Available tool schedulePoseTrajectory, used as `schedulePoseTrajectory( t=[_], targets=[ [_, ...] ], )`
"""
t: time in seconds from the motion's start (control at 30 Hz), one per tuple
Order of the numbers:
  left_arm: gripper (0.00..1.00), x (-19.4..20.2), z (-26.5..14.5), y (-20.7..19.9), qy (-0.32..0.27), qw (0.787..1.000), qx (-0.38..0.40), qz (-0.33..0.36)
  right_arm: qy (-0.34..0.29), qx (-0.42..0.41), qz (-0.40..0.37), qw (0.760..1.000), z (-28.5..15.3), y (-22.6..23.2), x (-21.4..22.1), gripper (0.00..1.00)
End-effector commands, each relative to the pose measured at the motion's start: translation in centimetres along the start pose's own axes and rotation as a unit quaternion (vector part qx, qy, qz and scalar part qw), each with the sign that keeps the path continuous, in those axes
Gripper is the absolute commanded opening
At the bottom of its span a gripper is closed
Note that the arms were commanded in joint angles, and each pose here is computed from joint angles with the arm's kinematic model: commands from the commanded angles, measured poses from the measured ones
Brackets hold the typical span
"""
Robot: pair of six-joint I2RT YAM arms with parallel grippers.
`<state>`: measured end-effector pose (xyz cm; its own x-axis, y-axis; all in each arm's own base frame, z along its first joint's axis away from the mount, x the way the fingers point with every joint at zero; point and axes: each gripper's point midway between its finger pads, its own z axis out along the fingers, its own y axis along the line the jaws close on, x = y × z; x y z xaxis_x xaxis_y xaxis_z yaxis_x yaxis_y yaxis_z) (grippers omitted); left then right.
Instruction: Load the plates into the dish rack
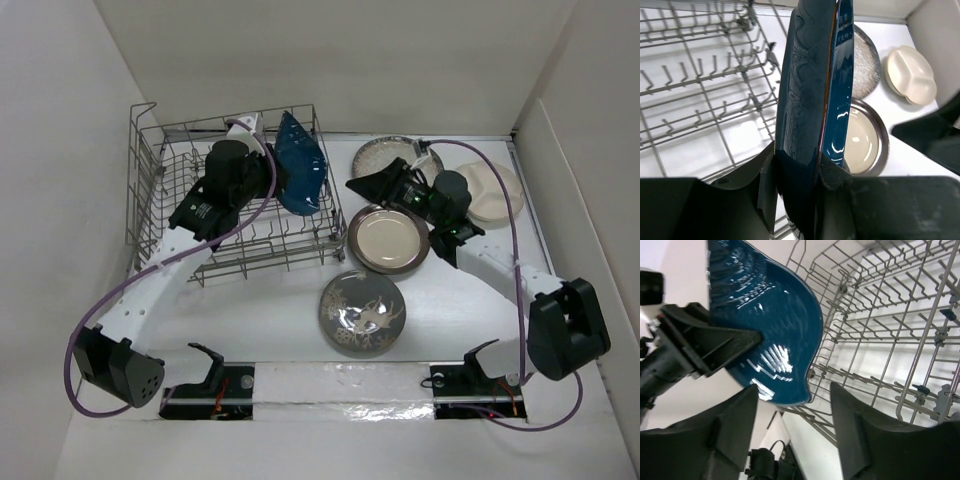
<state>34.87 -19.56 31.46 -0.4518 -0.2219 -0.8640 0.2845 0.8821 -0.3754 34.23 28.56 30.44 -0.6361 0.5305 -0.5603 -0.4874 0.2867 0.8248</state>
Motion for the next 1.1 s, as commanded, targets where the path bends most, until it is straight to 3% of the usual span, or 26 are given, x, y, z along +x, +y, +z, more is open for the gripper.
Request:
schedulePoseTrajectory(
  t=[0.0,0.17,0.2,0.3,0.5,0.7,0.83,1.07],
  targets=[
    [0.00,-7.1,-1.7,-1.6,-0.105,0.994,0.024,-0.024,-0.033,-0.028,-0.056,0.998,-1.2,2.8,-2.7,0.68],
    [0.00,-8.0,-0.5,-0.4,-0.103,0.990,-0.019,-0.096,-0.069,0.049,-0.078,0.993,-4.8,-0.9,-4.2,0.71],
    [0.00,-6.7,0.7,0.2,-0.074,0.991,-0.039,-0.103,-0.069,0.063,-0.075,0.993,-5.6,-2.0,-3.7,0.71],
    [0.00,-6.8,1.6,0.5,-0.064,0.988,-0.059,-0.127,-0.082,0.093,-0.094,0.988,-7.7,-2.9,-3.7,0.71],
    [0.00,-4.8,4.4,2.6,-0.013,0.985,-0.154,-0.080,-0.087,0.114,-0.115,0.983,-9.9,-3.1,-2.6,0.71],
    [0.00,-4.0,4.0,4.0,0.021,0.976,-0.204,-0.068,-0.081,0.135,-0.139,0.978,-10.5,-3.3,-1.7,0.71],
    [0.00,-0.4,5.1,3.4,0.059,0.969,-0.236,-0.036,-0.061,0.121,-0.139,0.981,-10.0,-2.8,-0.7,0.71],
    [0.00,-1.9,5.1,3.1,0.034,0.954,-0.298,0.004,-0.055,0.102,-0.137,0.984,-10.0,-2.2,-0.2,0.71]
  ],
)
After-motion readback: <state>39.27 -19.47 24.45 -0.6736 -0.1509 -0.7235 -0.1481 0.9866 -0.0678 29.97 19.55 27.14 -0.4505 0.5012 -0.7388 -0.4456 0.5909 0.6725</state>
